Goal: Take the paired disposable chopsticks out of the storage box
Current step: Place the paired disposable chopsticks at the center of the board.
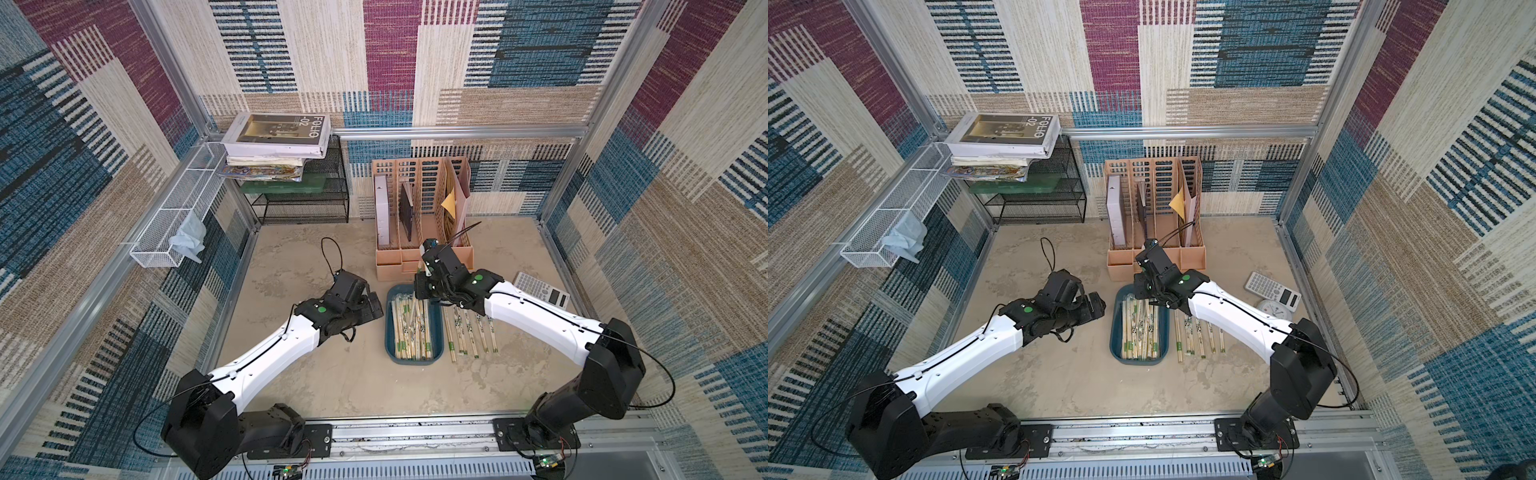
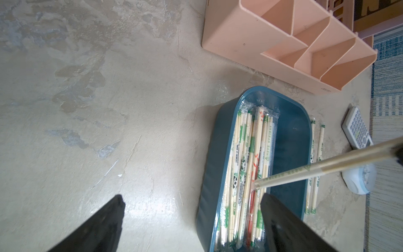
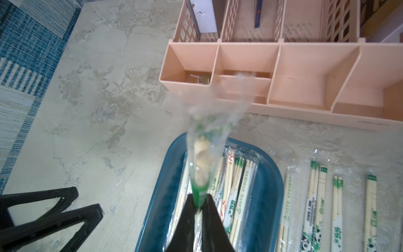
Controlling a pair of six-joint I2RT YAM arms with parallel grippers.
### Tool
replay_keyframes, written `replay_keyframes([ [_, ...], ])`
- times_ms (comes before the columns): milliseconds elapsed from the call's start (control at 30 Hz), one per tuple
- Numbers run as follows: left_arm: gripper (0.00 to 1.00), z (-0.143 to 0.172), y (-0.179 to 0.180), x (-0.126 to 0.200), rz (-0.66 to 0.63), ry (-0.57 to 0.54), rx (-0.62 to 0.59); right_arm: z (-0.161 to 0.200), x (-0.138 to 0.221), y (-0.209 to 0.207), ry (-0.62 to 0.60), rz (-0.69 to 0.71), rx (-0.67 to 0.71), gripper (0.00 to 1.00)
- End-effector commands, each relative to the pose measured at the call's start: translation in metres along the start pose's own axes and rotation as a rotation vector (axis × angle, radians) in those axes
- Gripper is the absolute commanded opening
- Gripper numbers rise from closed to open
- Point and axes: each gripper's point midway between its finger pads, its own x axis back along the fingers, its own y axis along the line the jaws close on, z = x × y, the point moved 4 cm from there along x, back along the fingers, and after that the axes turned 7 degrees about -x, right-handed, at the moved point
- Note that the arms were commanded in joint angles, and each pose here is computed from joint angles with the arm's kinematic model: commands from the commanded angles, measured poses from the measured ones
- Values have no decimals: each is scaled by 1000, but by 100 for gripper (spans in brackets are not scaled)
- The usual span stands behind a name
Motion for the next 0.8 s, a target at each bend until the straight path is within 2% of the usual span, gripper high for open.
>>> replay_keyframes([
  [0,99,-4,-4,1,19,-10,-8,-12,13,-8,-33,18,-1,10],
  [200,99,-4,-6,1,25,-7,-12,-31,39,-41,-88,47,-44,11],
  [367,99,-5,-7,2,32,-7,-18,-32,57,-74,-109,88,-73,11],
  [767,99,-7,-10,1,39,-2,-21,0,63,-150,-55,231,-118,11],
])
